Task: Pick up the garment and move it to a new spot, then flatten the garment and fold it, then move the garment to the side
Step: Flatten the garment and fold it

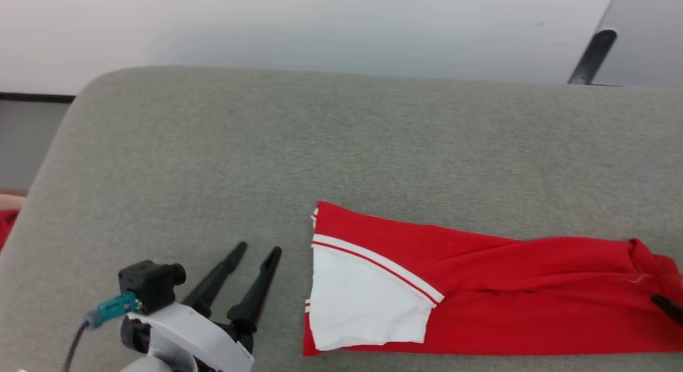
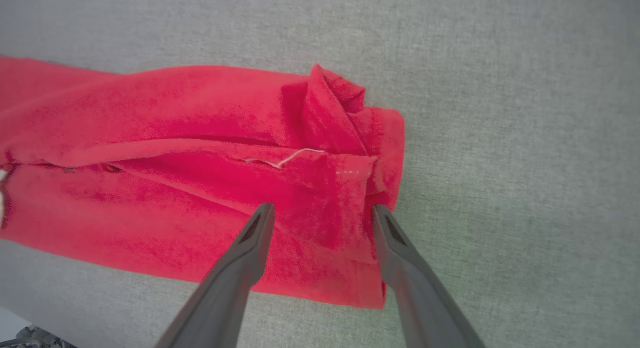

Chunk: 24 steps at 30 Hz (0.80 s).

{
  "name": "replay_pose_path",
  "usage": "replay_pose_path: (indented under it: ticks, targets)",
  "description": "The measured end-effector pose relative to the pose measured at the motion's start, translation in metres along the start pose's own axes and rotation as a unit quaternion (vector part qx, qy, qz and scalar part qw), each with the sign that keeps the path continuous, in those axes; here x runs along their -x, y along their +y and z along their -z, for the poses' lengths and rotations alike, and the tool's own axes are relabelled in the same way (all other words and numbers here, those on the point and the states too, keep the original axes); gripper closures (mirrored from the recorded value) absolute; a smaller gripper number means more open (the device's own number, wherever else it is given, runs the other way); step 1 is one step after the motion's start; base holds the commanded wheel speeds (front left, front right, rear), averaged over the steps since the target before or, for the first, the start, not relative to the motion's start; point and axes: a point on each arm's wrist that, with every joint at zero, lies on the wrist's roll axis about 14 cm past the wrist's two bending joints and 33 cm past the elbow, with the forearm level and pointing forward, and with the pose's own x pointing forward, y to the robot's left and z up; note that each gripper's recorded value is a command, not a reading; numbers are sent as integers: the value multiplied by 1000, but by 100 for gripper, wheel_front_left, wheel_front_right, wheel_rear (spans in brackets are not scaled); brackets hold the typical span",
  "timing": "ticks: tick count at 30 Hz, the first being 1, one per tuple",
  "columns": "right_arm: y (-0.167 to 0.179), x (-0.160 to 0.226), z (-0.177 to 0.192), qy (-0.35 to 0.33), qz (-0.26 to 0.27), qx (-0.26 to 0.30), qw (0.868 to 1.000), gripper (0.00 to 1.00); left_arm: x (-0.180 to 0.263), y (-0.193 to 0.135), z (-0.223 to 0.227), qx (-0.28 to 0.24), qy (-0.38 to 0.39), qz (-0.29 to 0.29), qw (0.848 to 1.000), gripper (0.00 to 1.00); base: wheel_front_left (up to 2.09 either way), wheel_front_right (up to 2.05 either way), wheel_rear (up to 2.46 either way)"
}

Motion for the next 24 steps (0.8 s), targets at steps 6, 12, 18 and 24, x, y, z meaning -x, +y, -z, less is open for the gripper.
replay_pose_path:
  ticks: [6,12,18,24]
  targets:
    - [-6,-6,9,85,5,-7,996,0,10,18,-5,-47,-55,-59,996,0,0,0,0]
    - [-16,-13,-8,109,24,-6,994,0,29,47,-9,-84,-84,-119,986,0,0,0,0]
    - [-16,-26,2,158,32,-11,987,0,43,63,-25,-120,-117,-150,974,0,0,0,0]
    - [-12,-45,16,185,34,-23,982,0,41,70,-11,-136,-102,-160,972,0,0,0,0]
